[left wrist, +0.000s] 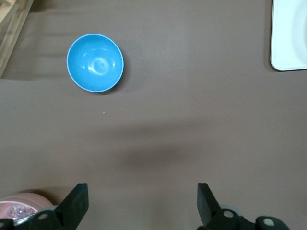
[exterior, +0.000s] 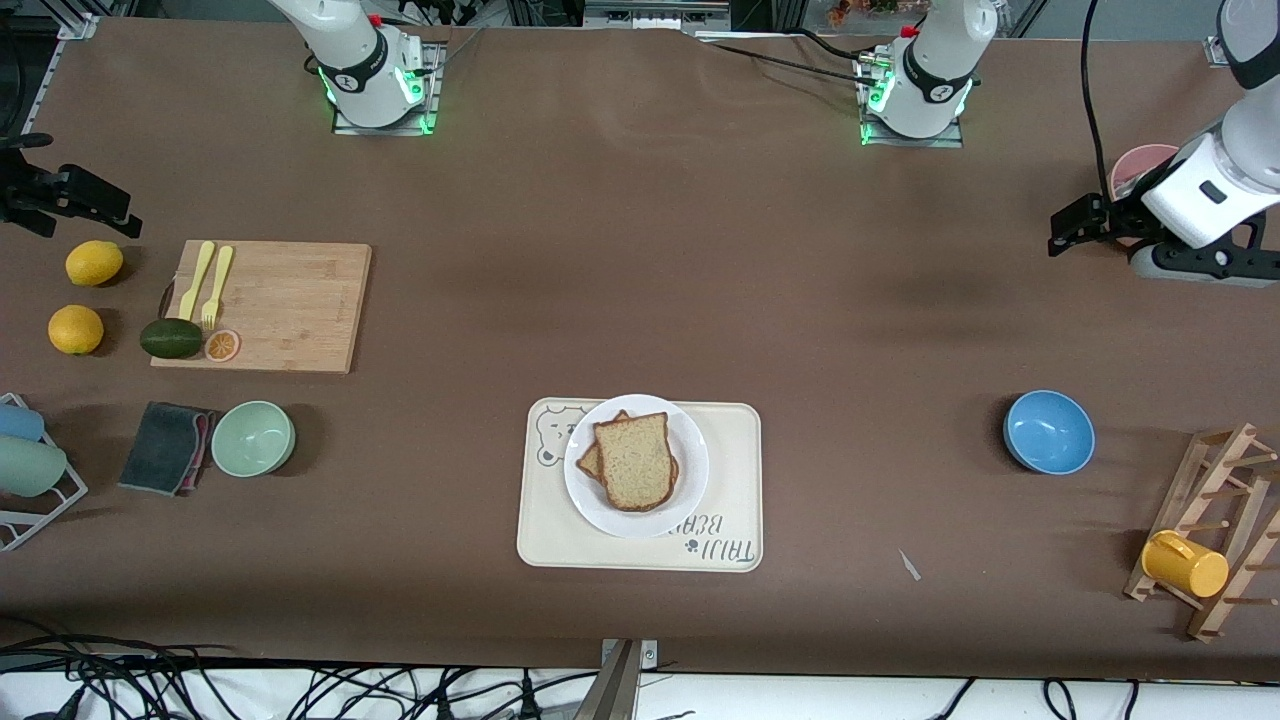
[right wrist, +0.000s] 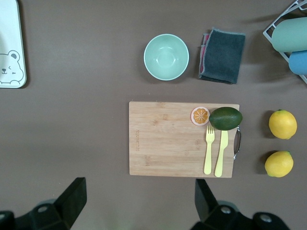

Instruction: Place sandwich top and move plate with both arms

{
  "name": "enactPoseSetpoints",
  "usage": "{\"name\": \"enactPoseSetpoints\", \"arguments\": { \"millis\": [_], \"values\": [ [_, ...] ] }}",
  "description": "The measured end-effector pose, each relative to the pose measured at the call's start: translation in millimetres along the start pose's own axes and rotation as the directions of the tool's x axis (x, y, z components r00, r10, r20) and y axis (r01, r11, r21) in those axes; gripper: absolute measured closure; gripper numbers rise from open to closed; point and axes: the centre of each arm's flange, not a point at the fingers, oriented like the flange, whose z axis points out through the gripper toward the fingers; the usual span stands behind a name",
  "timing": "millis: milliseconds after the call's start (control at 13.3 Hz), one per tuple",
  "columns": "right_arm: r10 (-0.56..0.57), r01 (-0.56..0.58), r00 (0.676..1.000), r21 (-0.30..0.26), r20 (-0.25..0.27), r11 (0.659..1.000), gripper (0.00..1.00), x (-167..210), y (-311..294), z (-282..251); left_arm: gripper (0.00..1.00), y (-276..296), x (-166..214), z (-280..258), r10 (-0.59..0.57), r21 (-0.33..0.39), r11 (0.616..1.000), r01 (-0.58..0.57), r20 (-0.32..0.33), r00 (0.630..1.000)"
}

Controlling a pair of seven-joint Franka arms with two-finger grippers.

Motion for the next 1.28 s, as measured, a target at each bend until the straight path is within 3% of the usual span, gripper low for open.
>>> {"name": "enactPoseSetpoints", "arguments": {
  "millis": [828, 1279],
  "values": [
    [0.0, 0.0, 1.0, 0.0, 0.0, 1.0, 0.0, 0, 0, 0, 0.0, 17, -10, -40, 0.031, 0.021, 0.999, -0.03, -0.072, 0.997],
    [0.0, 0.0, 1.0, 0.0, 0.0, 1.0, 0.0, 0, 0, 0, 0.0, 15, -13, -39, 0.027, 0.018, 1.0, -0.026, -0.056, 0.998]
  ]
}}
